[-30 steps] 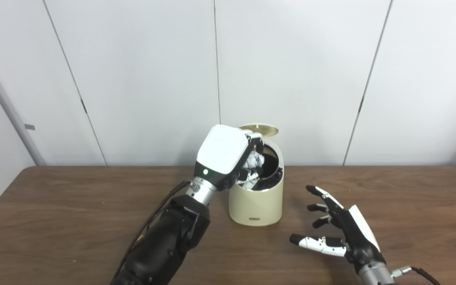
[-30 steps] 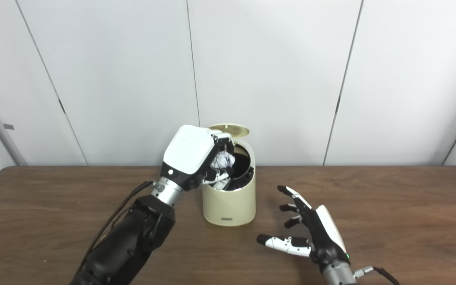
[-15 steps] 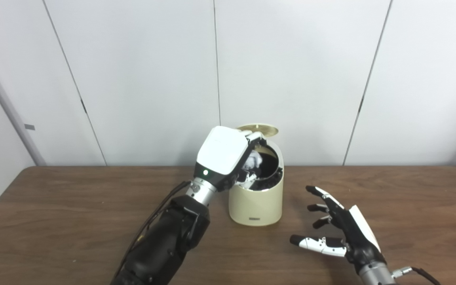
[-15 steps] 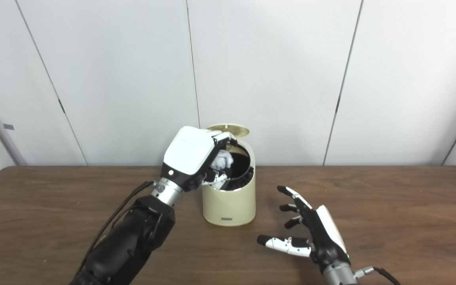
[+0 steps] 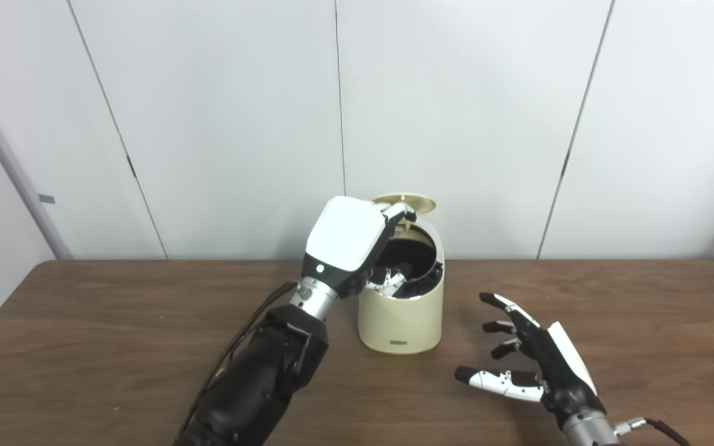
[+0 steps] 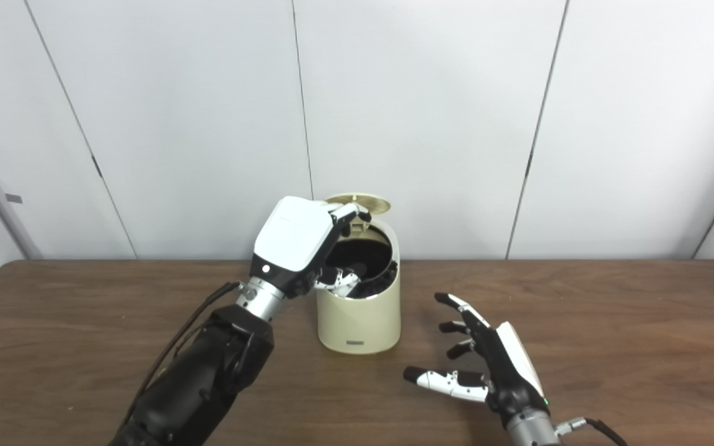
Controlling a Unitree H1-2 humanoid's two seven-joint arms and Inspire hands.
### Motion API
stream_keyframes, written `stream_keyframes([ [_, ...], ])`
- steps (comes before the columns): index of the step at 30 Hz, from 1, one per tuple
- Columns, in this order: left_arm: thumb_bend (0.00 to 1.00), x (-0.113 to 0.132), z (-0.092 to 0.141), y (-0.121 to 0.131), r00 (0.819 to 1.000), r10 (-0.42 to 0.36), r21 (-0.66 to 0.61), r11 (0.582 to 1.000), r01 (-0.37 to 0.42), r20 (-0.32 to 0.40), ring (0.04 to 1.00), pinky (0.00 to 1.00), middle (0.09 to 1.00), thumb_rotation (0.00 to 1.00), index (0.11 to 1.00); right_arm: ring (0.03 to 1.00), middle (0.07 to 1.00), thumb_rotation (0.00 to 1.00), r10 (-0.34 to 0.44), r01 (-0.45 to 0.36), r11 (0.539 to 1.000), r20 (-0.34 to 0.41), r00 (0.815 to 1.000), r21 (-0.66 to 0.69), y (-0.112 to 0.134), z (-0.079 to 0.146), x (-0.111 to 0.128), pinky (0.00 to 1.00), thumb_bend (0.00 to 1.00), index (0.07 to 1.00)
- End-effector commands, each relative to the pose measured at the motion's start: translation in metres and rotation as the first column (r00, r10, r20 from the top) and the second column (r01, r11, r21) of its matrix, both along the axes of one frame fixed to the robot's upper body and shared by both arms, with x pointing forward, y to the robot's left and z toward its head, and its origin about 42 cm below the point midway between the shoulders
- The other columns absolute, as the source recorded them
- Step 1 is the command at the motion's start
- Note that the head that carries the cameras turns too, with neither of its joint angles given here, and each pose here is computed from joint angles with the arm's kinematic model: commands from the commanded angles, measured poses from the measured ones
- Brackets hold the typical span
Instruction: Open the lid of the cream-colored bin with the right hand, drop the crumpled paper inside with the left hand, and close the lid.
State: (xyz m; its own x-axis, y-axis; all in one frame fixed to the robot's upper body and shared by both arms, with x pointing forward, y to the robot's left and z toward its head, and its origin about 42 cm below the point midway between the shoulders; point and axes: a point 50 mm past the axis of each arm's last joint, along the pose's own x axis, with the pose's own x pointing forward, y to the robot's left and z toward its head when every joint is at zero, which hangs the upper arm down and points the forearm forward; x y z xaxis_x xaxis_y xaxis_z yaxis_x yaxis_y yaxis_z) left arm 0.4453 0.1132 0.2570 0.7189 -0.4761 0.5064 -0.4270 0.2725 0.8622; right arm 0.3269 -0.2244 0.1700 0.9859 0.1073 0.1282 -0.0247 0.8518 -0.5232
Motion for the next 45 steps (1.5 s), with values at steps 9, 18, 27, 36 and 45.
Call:
stream_keyframes([
  [9, 0.60, -0.006, 0.026, 0.001, 0.994, -0.091, -0.130, 0.987, 0.098, 0.054, 0.382, 0.29, 0.463, 0.03, 0.560, 0.773, 0.902, 0.32, 0.025, -0.026, 1.000, 0.112, 0.993, 0.010, 0.004, 0.024, 0.006, 0.59, 0.67, 0.853],
  [18, 0.52, -0.044, 0.015, 0.038, 0.970, -0.239, -0.496, 0.837, 0.233, 0.052, 0.415, 0.35, 0.462, 0.00, 0.518, 0.763, 0.880, 0.38, 0.019, -0.022, 1.000, 0.174, 0.985, 0.018, -0.006, 0.035, 0.016, 0.64, 0.69, 0.844],
  [27, 0.66, -0.092, -0.012, 0.095, 0.950, -0.309, -0.784, 0.601, 0.157, -0.047, 0.596, 0.42, 0.697, 0.08, 0.713, 0.787, 0.871, 0.42, 0.048, -0.039, 0.998, 0.237, 0.970, -0.039, -0.017, 0.057, 0.033, 0.63, 0.70, 0.846],
  [36, 0.67, -0.115, -0.044, 0.125, 0.935, -0.300, -0.829, 0.560, 0.011, -0.190, 0.702, 0.58, 0.773, 0.15, 0.809, 0.835, 0.934, 0.44, 0.098, -0.074, 0.993, 0.303, 0.948, -0.090, -0.013, 0.090, 0.053, 0.74, 0.74, 0.828],
  [45, 0.69, -0.120, -0.074, 0.129, 0.914, -0.276, -0.800, 0.594, -0.080, -0.297, 0.707, 0.58, 0.757, 0.14, 0.799, 0.798, 0.841, 0.44, 0.204, -0.099, 0.958, 0.398, 0.895, -0.268, 0.008, 0.142, 0.077, 0.67, 0.71, 0.820],
])
